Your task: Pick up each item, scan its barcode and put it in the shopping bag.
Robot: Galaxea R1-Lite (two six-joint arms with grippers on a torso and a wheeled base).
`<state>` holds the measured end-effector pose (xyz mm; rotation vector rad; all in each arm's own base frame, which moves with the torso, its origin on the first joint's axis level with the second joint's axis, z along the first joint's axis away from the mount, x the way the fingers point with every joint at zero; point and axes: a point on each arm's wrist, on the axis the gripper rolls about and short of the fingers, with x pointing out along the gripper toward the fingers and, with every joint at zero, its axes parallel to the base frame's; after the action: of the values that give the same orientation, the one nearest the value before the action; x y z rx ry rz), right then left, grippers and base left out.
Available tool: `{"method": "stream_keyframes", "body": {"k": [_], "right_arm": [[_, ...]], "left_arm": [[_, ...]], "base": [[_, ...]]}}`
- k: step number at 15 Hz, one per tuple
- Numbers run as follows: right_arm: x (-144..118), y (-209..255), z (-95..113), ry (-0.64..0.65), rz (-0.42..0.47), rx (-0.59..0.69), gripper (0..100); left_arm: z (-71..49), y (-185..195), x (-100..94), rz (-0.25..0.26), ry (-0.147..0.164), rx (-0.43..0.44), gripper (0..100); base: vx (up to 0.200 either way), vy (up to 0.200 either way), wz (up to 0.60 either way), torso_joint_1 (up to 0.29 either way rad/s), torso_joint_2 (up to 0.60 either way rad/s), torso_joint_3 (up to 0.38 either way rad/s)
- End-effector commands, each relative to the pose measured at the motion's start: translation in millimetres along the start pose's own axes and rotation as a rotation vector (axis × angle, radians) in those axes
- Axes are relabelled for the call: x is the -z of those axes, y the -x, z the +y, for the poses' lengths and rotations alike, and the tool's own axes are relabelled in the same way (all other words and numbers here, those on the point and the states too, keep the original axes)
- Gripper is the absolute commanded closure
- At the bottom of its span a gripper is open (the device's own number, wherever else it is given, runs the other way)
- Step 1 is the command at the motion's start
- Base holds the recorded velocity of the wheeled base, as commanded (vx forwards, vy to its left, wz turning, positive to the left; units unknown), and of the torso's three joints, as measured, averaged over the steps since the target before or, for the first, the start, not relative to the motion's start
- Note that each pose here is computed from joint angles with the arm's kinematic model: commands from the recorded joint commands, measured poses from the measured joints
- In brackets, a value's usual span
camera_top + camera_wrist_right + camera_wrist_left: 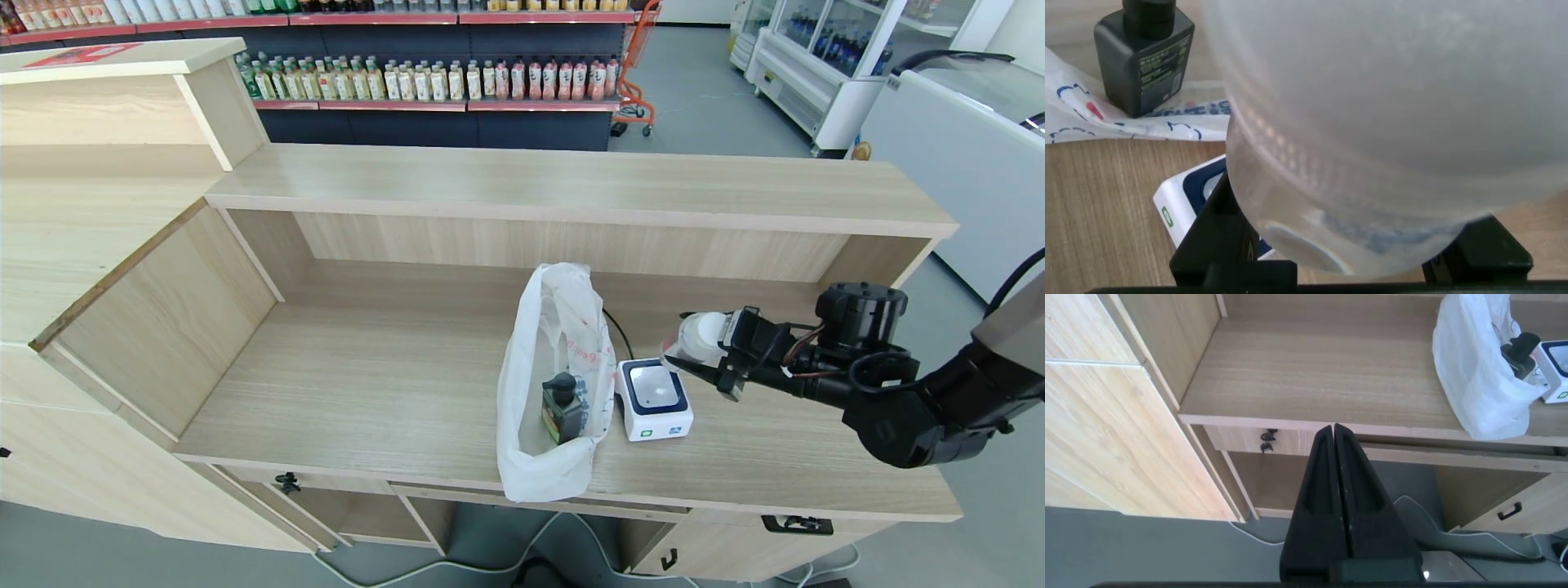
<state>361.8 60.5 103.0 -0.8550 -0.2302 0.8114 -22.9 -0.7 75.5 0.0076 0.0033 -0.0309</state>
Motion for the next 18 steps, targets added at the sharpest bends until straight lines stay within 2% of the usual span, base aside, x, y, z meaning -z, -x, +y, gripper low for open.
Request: {"method": "stream_keyframes", "body": {"k": [1,18], "right_arm": [[5.2,-0.4,4.5,-0.006,0.007,-0.014,100],[20.8,-26.4,10.7,0.02,-0.064,-0.032,100]], "left_arm": [[0.0,0.0,0.0,0.0,0.0,0.0,100],[0.0,0.0,-0.4,0.0,0.0,0.0,100]], "base": [[0.0,0.0,0.0,0.0,0.0,0.0],[0.0,0.0,0.0,0.0,0.0,0.0]]}}
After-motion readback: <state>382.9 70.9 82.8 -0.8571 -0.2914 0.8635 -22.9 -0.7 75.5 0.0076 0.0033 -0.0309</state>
